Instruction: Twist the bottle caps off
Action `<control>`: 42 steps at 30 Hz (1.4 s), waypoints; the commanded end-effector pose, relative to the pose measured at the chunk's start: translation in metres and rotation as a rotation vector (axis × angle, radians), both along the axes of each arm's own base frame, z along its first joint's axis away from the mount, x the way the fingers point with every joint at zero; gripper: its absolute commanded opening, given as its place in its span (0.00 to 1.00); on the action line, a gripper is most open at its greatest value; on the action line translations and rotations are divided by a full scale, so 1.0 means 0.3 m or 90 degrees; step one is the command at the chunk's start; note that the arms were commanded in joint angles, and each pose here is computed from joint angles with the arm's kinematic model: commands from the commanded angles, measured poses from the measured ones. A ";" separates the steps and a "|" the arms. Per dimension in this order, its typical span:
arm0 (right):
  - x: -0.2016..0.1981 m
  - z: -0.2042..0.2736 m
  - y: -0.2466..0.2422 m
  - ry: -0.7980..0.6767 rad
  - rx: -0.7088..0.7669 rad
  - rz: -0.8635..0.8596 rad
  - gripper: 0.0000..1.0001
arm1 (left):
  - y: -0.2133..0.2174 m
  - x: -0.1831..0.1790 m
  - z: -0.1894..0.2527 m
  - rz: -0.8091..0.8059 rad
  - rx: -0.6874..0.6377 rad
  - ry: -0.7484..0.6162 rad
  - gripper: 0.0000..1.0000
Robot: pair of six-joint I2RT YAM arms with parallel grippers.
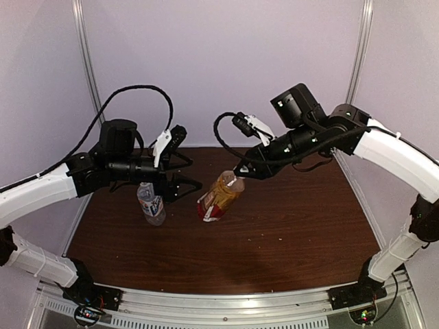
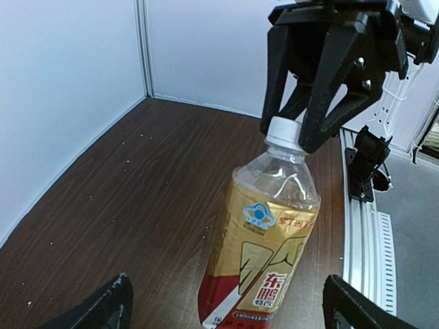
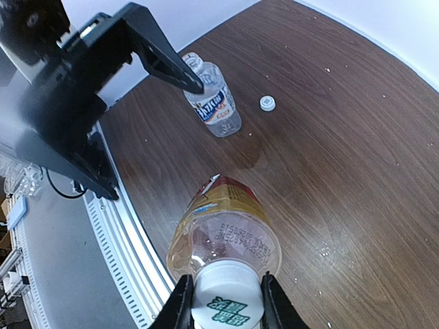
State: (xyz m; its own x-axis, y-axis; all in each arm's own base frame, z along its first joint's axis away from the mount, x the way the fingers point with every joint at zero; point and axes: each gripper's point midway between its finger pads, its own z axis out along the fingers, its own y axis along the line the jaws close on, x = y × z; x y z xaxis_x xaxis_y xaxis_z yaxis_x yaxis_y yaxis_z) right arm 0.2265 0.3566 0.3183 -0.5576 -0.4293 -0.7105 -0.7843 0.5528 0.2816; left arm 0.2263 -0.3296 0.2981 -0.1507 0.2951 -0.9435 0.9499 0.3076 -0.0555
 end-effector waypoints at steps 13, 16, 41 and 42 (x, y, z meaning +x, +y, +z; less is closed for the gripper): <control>0.060 0.112 0.085 0.039 0.128 0.069 0.00 | -0.131 0.016 -0.051 -0.083 0.021 -0.114 0.98; 0.063 0.110 0.087 0.042 0.131 0.071 0.00 | -0.148 0.028 -0.054 -0.078 0.023 -0.108 0.95; 0.129 0.145 0.056 0.006 0.196 0.029 0.57 | -0.185 0.036 -0.009 -0.065 -0.047 -0.052 0.38; 0.133 0.159 0.056 -0.003 0.205 0.026 0.63 | -0.187 0.036 -0.004 -0.055 -0.065 -0.023 0.38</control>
State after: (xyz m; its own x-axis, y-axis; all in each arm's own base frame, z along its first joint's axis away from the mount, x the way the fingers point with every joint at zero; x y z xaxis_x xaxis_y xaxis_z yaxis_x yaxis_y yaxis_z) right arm 0.2607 0.3752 0.3386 -0.5903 -0.2932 -0.7521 -0.7873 0.4145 0.4564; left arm 0.2377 -0.3782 0.2626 -0.0693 0.3609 -0.9300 0.9780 0.2084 0.0080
